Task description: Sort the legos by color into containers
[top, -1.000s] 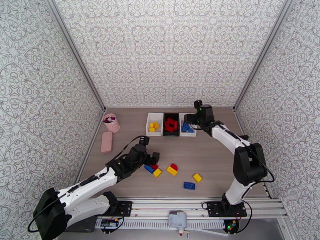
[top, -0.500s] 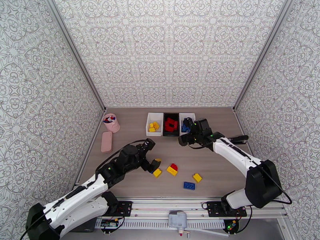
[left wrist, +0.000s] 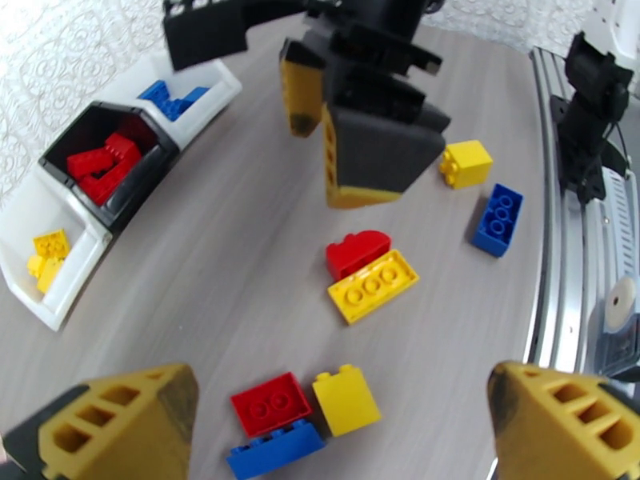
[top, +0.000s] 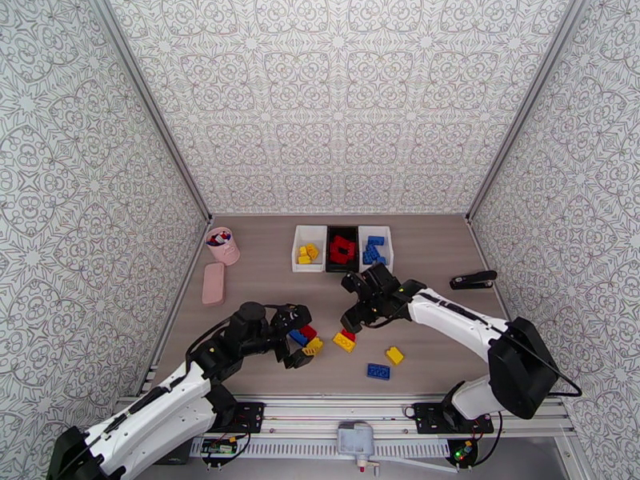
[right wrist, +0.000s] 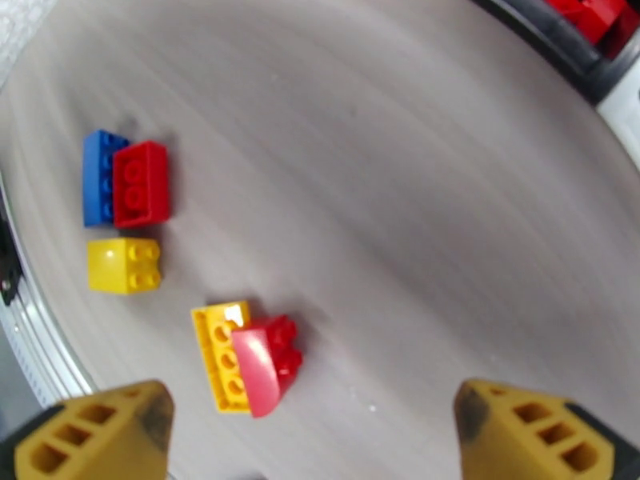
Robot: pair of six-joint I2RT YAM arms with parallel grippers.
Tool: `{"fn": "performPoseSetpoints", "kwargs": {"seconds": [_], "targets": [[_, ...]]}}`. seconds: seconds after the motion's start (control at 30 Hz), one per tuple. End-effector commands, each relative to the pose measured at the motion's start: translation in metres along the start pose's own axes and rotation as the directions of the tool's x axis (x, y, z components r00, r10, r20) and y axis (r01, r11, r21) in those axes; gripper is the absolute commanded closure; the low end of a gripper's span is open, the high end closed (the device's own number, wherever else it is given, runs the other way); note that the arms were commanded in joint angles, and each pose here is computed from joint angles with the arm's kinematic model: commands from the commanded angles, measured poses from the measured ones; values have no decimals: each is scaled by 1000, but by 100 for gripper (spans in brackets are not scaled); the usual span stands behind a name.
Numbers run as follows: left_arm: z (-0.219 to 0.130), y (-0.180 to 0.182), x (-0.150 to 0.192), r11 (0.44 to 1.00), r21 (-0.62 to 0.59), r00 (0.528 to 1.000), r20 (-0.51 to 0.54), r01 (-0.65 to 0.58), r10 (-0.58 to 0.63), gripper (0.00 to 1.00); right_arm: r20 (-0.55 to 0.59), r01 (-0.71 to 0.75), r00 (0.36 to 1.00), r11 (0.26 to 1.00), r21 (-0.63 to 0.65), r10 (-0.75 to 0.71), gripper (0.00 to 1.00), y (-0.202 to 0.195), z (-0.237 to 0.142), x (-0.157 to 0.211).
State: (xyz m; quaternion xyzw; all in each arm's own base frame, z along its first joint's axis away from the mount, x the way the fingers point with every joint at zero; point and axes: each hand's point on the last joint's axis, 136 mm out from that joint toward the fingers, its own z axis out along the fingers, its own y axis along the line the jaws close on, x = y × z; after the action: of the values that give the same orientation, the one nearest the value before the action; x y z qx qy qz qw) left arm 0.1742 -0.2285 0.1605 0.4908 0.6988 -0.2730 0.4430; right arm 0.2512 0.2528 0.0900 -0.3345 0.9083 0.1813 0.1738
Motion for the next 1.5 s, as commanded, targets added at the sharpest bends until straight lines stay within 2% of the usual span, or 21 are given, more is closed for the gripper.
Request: {"fn": "performPoseSetpoints", "kwargs": {"seconds": [0.0,0.2,0.4,0.57,0.63,0.87,1.1,1.3,1.47], "targets": [[-2,-12,6,997,60,998,-11,-57,58,0,-88,29,996,999,-26,-31,5,9,9,13],[-1,-13,9,994,73,997,-18,-76,77,0,-188,35,981,999,-39,-42,11,13,18,23],[2,-9,5,993,107,999,-6,-42,43,0,-218,42,974,995,-88,-60,14,28,32,21],[3,-7,4,991,135,1000,-6,-13,14,0,-221,22,974,995,-94,-43,25,29,44,13],[3,-6,3,991,136,1000,-4,-7,8,0,-234,19,971,996,-86,-39,34,26,50,13],[3,0,3,994,105,1000,-5,5,-5,0,-270,19,962,997,-71,-37,46,22,61,16],[3,1,3,995,102,1000,-2,3,-3,0,-282,16,959,999,-41,-27,64,16,61,21],[3,3,2,996,95,1000,1,4,-4,0,-268,9,963,1000,-23,-14,77,14,57,19],[4,9,2,998,61,1000,10,10,-10,0,-206,-1,979,1000,17,4,82,9,46,6]]}}
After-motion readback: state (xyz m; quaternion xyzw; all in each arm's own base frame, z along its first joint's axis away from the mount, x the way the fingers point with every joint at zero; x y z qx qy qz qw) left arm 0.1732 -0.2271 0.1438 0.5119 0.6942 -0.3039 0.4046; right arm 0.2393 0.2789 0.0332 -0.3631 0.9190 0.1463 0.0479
